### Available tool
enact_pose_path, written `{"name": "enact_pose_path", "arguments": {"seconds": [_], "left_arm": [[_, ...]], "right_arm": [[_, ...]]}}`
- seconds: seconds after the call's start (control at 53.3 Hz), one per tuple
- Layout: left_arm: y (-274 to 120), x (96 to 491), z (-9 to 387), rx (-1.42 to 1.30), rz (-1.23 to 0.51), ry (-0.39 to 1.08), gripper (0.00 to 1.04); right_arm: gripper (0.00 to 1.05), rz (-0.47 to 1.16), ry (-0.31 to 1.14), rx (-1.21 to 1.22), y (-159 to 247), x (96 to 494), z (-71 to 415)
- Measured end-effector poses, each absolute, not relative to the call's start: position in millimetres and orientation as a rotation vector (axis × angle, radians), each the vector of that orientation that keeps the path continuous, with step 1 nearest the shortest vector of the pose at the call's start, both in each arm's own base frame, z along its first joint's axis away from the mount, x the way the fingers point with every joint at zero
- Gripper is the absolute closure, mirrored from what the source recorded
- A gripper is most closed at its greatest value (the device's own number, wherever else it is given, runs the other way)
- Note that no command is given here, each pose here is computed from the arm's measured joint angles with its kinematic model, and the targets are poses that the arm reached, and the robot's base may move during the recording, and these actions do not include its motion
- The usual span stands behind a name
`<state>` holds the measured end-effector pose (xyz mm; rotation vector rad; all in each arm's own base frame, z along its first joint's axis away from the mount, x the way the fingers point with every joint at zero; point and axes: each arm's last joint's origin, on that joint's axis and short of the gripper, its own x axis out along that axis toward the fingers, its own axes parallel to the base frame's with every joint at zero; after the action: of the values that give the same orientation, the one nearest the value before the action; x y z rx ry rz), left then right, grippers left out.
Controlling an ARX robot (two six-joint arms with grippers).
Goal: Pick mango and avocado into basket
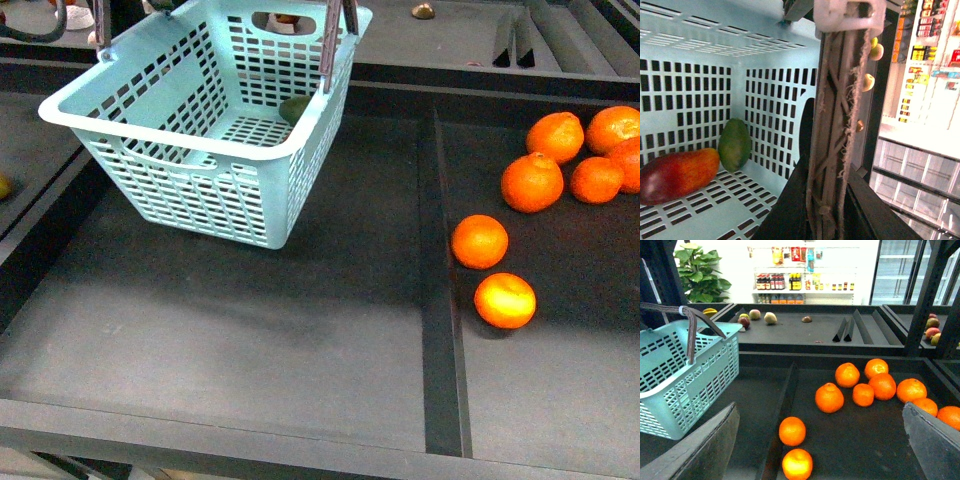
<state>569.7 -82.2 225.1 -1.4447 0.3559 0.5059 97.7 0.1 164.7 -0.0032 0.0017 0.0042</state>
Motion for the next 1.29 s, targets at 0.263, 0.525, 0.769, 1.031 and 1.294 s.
{"name": "enact_pose_path", "arguments": {"seconds": [0.263,0.525,0.769,1.031,1.294], "left_arm": [[-68.0,568.4,160.2,-1.459,0.592,0.351,0.93],[-69.6,560.2,146.5,-1.516,0.585,0.308,0.93],[-71.4,549.7,145.8,-1.542,0.571,0.349,0.68],[-72.7,519.7,151.3,-1.51,0.593,0.408,0.17],[-88.9,482.2,170.4,-1.49,0.518,0.452,0.07]], "right_arm": [[0.08,0.004,0.002,-0.003,0.1,97.7,164.6],[0.08,0.004,0.001,-0.004,0.0,97.7,164.7],[0.08,0.004,0.001,-0.004,0.1,97.7,164.7],[0.08,0.004,0.001,-0.004,0.1,97.7,164.7],[0.08,0.004,0.001,-0.004,0.1,97.7,164.7]]}}
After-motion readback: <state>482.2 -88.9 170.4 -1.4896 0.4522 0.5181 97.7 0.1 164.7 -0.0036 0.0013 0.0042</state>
